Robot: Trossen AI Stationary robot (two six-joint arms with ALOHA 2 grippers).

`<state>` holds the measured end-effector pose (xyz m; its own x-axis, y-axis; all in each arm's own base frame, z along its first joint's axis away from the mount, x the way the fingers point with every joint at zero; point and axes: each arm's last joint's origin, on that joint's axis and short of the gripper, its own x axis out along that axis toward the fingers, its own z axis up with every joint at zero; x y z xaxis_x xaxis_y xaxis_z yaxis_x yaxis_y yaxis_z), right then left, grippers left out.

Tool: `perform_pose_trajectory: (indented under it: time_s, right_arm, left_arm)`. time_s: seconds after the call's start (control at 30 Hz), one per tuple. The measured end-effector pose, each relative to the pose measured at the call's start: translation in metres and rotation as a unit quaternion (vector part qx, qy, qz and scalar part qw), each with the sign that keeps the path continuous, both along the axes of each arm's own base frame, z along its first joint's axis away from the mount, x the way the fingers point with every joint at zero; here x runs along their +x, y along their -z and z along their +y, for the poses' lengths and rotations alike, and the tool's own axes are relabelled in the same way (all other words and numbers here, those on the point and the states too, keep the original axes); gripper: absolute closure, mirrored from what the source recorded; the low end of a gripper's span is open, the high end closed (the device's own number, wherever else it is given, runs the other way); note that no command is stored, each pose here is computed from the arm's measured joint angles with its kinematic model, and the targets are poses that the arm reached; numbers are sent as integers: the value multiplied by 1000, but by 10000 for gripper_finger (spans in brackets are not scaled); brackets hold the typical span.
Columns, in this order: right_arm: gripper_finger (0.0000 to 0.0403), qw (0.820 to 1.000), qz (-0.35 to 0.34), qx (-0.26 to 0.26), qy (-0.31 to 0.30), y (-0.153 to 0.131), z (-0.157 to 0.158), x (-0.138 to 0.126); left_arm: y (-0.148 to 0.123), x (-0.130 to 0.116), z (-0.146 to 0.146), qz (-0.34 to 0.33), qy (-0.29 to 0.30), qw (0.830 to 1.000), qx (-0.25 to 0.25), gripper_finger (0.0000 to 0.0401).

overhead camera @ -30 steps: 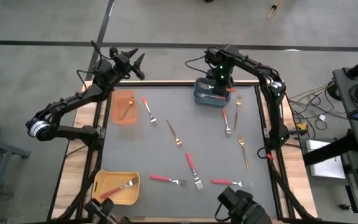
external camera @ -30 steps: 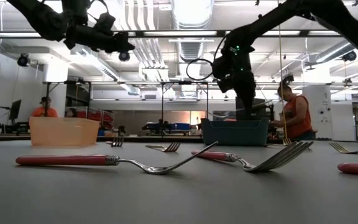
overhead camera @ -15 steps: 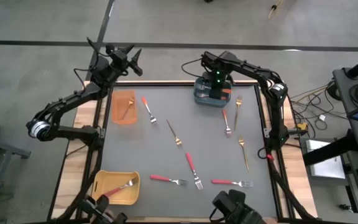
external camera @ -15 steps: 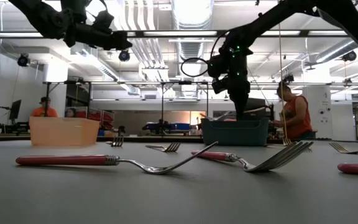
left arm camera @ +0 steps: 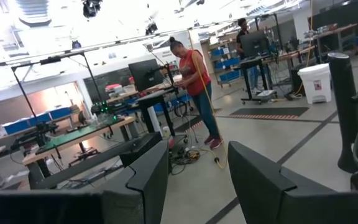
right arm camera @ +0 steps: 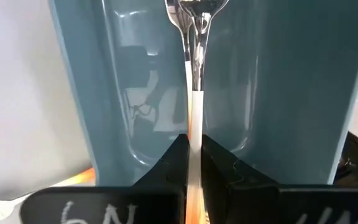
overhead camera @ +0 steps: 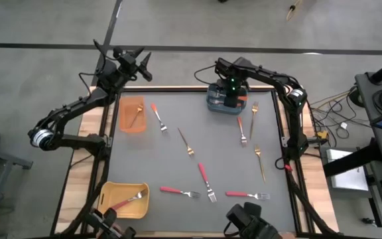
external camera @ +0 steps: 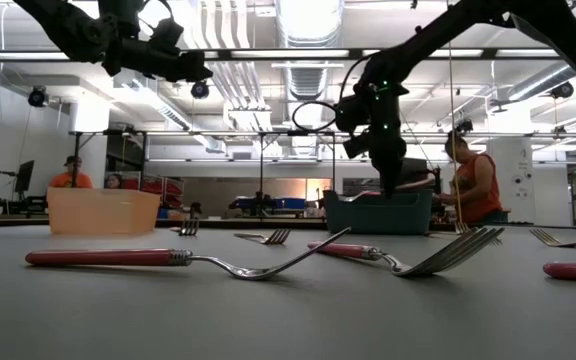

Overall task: Sort silverware by color (type)
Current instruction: Put the orange fork into the blue bin

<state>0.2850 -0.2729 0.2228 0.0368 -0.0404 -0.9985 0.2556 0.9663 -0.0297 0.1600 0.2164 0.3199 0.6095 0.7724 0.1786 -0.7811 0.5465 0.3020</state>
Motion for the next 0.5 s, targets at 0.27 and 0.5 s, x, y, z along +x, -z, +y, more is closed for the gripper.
perform_pose_trajectory:
  time_s: [0.27, 0.5]
  right_arm:
    - [390, 1000, -6, -6, -6, 11, 0, 0]
    - [390, 1000, -7, -6, -2, 12, 0, 0]
  left_arm:
    - [0, 0, 0, 1, 0, 1000, -2, 252]
    - [0, 0, 0, 0, 0, 1000, -3, 252]
